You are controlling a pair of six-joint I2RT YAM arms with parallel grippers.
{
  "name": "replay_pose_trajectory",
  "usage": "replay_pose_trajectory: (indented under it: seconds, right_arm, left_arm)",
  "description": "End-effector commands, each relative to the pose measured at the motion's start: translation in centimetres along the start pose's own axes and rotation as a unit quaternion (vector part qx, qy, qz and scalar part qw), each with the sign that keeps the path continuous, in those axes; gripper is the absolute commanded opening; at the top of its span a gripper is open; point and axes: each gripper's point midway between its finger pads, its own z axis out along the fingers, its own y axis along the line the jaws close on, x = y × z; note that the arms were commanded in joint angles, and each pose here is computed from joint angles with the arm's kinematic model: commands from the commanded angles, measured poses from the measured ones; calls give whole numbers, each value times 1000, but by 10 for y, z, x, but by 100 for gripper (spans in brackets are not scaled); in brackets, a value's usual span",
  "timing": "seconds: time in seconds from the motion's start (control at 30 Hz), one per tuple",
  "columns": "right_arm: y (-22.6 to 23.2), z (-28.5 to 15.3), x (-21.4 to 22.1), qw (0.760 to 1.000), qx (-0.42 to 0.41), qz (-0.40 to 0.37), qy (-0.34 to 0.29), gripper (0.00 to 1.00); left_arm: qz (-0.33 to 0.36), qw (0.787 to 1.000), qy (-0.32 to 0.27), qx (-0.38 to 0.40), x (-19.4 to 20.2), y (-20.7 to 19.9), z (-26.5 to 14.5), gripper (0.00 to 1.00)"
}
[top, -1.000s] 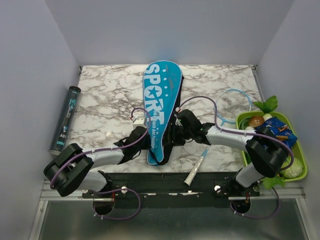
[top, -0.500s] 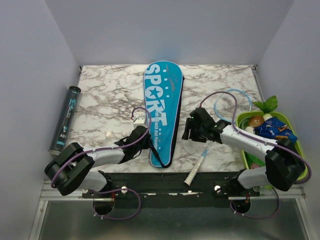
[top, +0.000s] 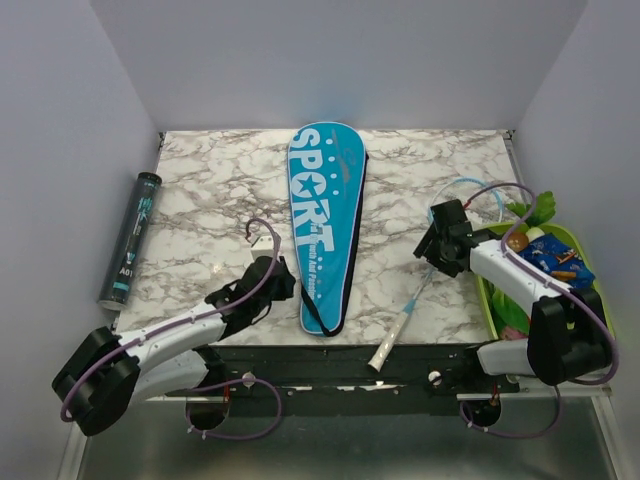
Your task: Pack up the badminton gear
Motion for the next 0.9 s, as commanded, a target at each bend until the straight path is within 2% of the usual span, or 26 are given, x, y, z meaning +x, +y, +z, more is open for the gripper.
replay_pose_trajectory:
  seconds: [0.0,0.23,0.3,0.33,0.37,0.43,0.47,0.53,0.57,0.73,0.87]
  right_arm:
    - [-25,16,7,999,41,25,20,73]
    - [-33,37,15,997,56,33,48,72]
    - [-33,43,17,996,63,30,56,64]
    - [-34,44,16,996,67,30,55,61]
    - [-34,45,16,996,67,26,54,49]
    - [-34,46,14,996,65,25,50,35]
    - [-33,46,14,997,63,22,50,21]
    - [-32,46,13,997,61,17,50,10]
    - [-31,46,13,997,58,12,52,1]
    - [-23,45,11,998,34,-2,53,1]
    - [-14,34,1,999,5,-18,38,1]
  left_arm:
    - [8,1000,-26,-8,-23,-2,-15,32]
    - [15,998,-28,56,-49,-45,-15,36]
    - [23,998,-5,66,-44,-53,-7,37]
    - [21,997,-12,77,-52,-63,-5,37]
    - [23,996,-11,81,-54,-67,-2,38]
    - [28,995,-5,93,-57,-79,7,40]
    - [31,995,-3,94,-58,-81,10,41]
    - [37,995,5,97,-60,-89,19,41]
    - [38,994,8,98,-60,-92,23,41]
    - [56,992,21,107,-67,-114,40,45]
    - [76,989,54,117,-59,-132,52,47]
